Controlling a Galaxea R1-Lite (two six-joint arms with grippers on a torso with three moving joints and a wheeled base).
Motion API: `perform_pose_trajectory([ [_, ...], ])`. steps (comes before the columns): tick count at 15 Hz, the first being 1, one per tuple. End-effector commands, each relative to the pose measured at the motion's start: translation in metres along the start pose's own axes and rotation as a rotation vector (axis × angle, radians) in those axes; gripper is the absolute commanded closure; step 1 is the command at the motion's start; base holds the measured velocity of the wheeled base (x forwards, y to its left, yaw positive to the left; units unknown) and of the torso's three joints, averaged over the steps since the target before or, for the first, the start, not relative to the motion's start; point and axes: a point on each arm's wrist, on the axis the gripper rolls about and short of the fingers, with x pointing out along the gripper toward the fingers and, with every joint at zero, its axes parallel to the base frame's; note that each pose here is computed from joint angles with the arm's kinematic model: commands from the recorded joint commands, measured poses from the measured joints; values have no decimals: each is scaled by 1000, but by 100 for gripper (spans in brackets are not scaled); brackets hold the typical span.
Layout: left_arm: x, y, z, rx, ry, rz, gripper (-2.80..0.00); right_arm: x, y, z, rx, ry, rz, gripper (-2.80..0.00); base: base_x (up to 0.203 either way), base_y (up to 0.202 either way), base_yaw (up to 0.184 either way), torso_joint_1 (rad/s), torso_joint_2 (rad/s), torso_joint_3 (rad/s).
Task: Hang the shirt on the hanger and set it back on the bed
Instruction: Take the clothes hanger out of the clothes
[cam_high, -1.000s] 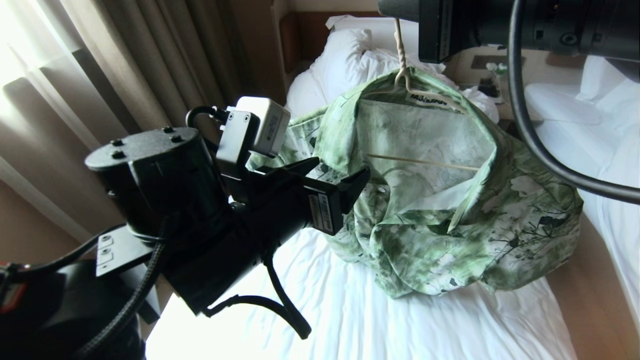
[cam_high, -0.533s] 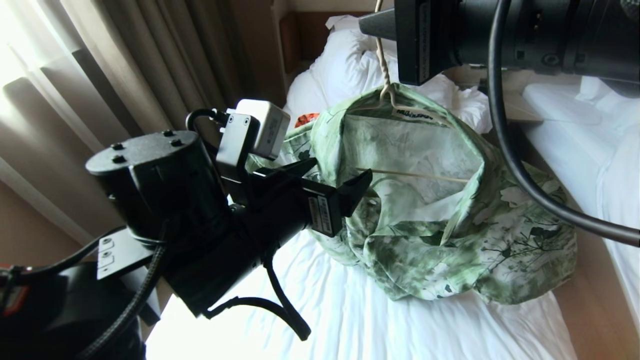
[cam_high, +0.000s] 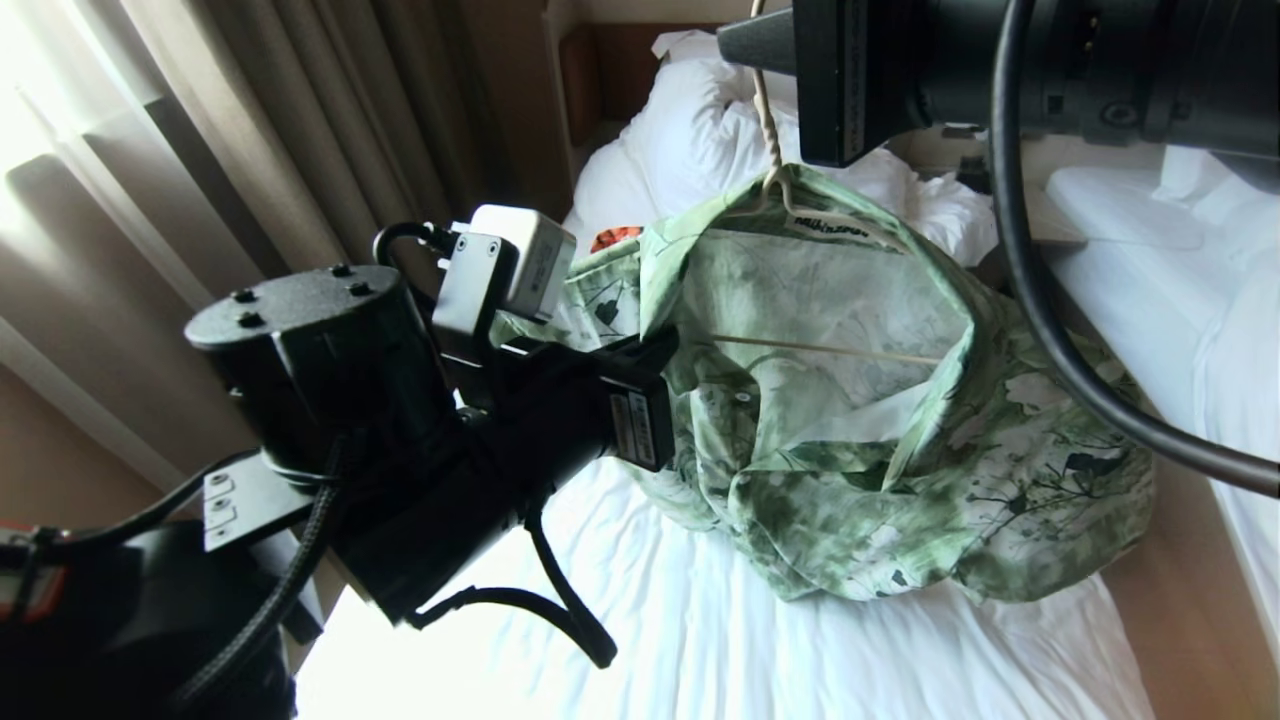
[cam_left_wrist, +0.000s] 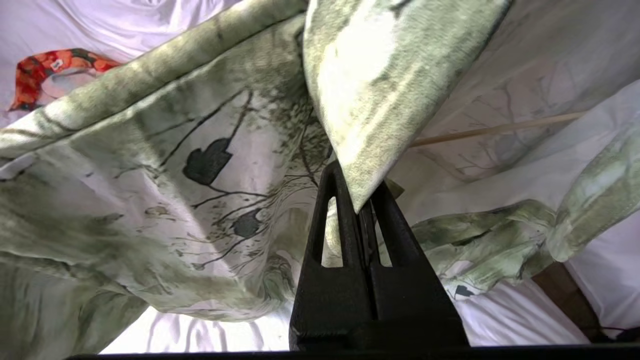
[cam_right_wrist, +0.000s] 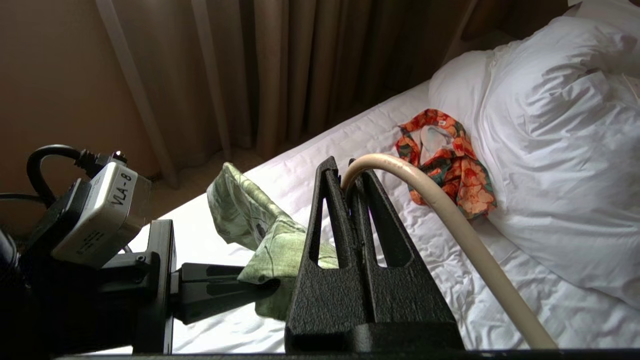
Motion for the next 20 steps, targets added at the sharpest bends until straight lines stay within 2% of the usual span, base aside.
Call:
perform_pose_trajectory([
  [1,0,5,4,-3,-18,20,0,-4,-1,1,-1,-2,-2,0,0,0,0,0,0,0],
  [3,-3,12,13,-2,-50,39,0,-8,-5,0,-3,3,-13,0,0,0,0,0,0,0],
  [7,-11,25,28,18,-99,79,0,-7,-33,-6,-13,18,-107,0,0,0,0,0,0,0],
  [9,-8,40,32,33,-111,133,0,-11,-46,-4,-20,11,-144,0,0,0,0,0,0,0],
  [11,0,61,33,46,-112,202,0,-12,-52,-4,-25,13,-166,0,0,0,0,0,0,0],
  [17,6,105,40,68,-89,311,0,-10,-60,-8,-41,28,-195,0,0,0,0,0,0,0],
  [20,11,115,39,53,-74,329,0,-6,-64,-12,-43,41,-206,0,0,0,0,0,0,0],
])
